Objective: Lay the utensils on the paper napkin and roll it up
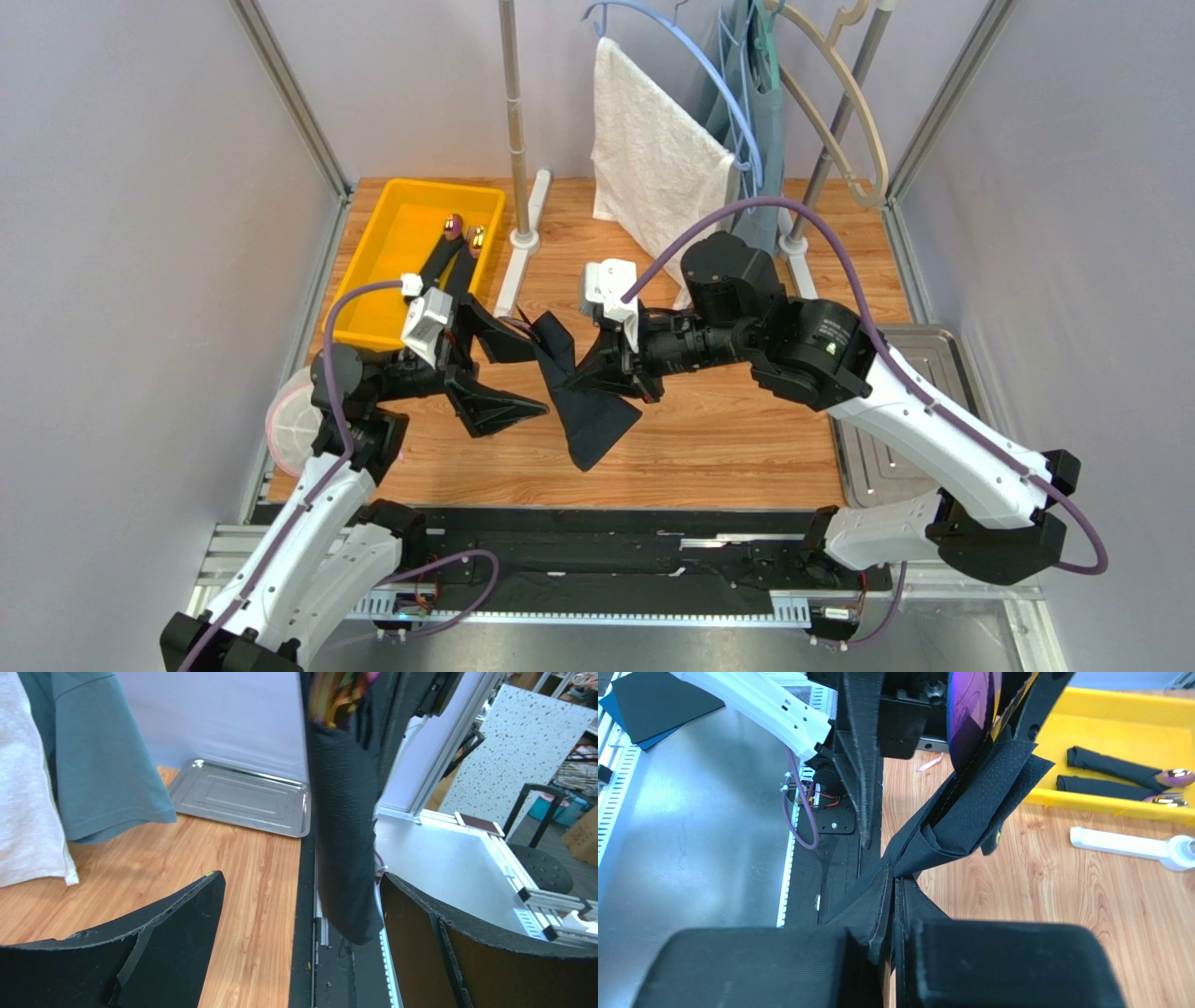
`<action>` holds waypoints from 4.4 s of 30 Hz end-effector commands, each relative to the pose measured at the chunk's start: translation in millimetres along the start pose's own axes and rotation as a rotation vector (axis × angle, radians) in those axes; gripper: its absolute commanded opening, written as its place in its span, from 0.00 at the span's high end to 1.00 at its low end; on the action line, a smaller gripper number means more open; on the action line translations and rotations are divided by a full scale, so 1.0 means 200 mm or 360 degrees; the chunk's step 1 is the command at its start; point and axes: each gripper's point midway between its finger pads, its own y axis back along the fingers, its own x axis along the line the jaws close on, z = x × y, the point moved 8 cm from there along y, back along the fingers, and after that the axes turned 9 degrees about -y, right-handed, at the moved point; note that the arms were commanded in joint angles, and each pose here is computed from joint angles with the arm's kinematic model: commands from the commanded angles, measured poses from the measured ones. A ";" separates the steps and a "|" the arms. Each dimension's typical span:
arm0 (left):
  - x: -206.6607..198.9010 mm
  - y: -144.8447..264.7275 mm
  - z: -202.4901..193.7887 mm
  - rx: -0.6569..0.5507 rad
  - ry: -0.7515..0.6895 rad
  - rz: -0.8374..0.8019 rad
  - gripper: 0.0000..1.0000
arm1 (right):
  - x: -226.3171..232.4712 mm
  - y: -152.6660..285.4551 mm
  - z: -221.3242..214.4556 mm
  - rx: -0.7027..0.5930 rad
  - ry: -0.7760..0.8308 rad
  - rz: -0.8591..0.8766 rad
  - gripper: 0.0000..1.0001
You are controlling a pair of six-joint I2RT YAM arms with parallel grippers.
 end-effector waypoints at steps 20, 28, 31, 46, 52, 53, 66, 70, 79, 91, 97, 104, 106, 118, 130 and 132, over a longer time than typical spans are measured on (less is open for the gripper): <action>-0.14 -0.10 0.19 -0.0173 -0.0143 -0.0204 0.32 | 0.16 0.02 0.08 -0.0095 0.0301 0.0055 1.00; -0.18 -0.09 0.21 -0.0187 -0.0130 -0.0239 0.40 | 0.15 0.01 0.08 -0.0090 0.0292 0.0046 1.00; -0.19 -0.09 0.22 -0.0187 -0.0127 -0.0250 0.45 | 0.15 0.00 0.08 -0.0092 0.0293 0.0038 1.00; -0.21 -0.09 0.23 -0.0209 -0.0045 -0.0254 1.00 | 0.15 0.00 0.06 -0.0079 0.0294 0.0036 1.00; -0.20 -0.09 0.24 -0.0200 0.0040 -0.0169 1.00 | 0.10 0.00 0.05 -0.0068 0.0212 -0.0130 0.67; -0.20 -0.09 0.26 -0.0202 0.0039 -0.0160 1.00 | 0.08 0.00 0.04 -0.0058 0.0187 -0.0199 0.55; -0.04 -0.05 0.33 -0.0299 0.0087 0.0074 1.00 | 0.03 0.17 -0.10 -0.0069 -0.0199 -0.0181 0.33; -0.03 -0.06 0.33 -0.0305 0.0096 0.0065 1.00 | 0.02 0.16 -0.13 -0.0047 -0.0216 -0.0167 0.54; -0.07 -0.06 0.39 -0.0295 0.0116 0.0016 1.00 | -0.15 0.12 -0.15 0.0031 -0.0199 -0.0228 1.00; -0.08 -0.09 0.46 -0.0327 0.0128 -0.0006 1.00 | -0.20 -0.04 -0.09 -0.0110 -0.0163 -0.0089 1.00; 0.01 -0.09 0.41 -0.0329 0.0180 0.0238 1.00 | -0.26 0.05 -0.08 -0.0047 -0.0269 -0.0355 0.78; 0.24 -0.08 0.29 -0.0223 0.0318 0.0716 1.00 | -0.33 0.30 -0.01 -0.0139 -0.0300 -0.0929 0.45; 0.29 -0.08 0.29 -0.0223 0.0305 0.0796 1.00 | -0.35 0.34 0.00 -0.0147 -0.0274 -0.1051 0.43; 0.37 -0.09 0.29 -0.0187 0.0389 0.0970 1.00 | -0.35 0.12 0.04 -0.0172 -0.0563 -0.0646 0.31; 0.34 -0.08 0.32 -0.0242 0.0481 0.0989 1.00 | -0.45 -0.13 -0.03 -0.0128 -0.0714 -0.0476 0.23; 0.33 -0.08 0.32 -0.0251 0.0488 0.0981 1.00 | -0.45 -0.14 -0.04 -0.0126 -0.0731 -0.0436 0.23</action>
